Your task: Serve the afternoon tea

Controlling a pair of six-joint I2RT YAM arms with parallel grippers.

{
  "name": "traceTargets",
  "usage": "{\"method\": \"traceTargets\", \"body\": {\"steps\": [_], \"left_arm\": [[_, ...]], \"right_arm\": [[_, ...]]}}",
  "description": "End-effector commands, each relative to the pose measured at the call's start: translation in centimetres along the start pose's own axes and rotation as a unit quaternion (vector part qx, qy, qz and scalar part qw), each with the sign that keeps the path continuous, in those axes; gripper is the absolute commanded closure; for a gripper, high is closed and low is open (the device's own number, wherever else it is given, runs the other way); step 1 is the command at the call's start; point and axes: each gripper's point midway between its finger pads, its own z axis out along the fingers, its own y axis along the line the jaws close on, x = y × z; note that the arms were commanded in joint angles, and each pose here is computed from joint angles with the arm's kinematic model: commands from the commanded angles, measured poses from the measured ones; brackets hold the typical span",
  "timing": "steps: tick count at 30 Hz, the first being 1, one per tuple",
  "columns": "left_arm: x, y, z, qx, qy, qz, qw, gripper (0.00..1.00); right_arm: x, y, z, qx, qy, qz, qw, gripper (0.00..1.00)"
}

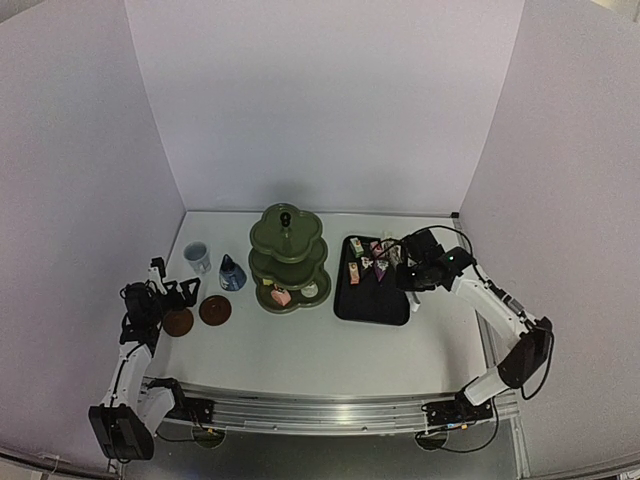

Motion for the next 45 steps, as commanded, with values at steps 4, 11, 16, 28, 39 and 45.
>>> {"method": "traceTargets", "body": {"steps": [4,11,16,28,39,45], "left_arm": [[-2.7,-1.3,-1.3,0.003,-0.022,0.005,1.000,0.00],[-2.8,-1.9,-1.0,0.024,-0.030,0.046,0.998,0.00],[-2.3,-2.0,1.1,0.062,-0.029,0.052,0.996,0.00],[-0.9,-8.5,4.8,0.176,0.044,0.168,0.969,0.00],[0.7,-9.8,6.9,0.254,0.079,0.291,0.919,0.01],[1.2,-10.1,8.1,0.286,0.081,0.305,0.905,0.01]], "right_arm": [[-3.5,5.8,-2.8,-0.130,-0.026,-0.103,0.986,1.00],[-5.3,9.3,-1.1,-0.179,-0.023,-0.145,0.973,1.00],[-6.3,10.5,-0.9,-0.193,-0.025,-0.152,0.969,1.00],[-4.4,12.2,0.3,-0.218,-0.007,-0.234,0.948,1.00],[-6.7,13.6,1.5,-0.215,-0.018,-0.354,0.910,1.00],[-7.6,14.0,2.6,-0.221,-0.010,-0.363,0.905,1.00]]}}
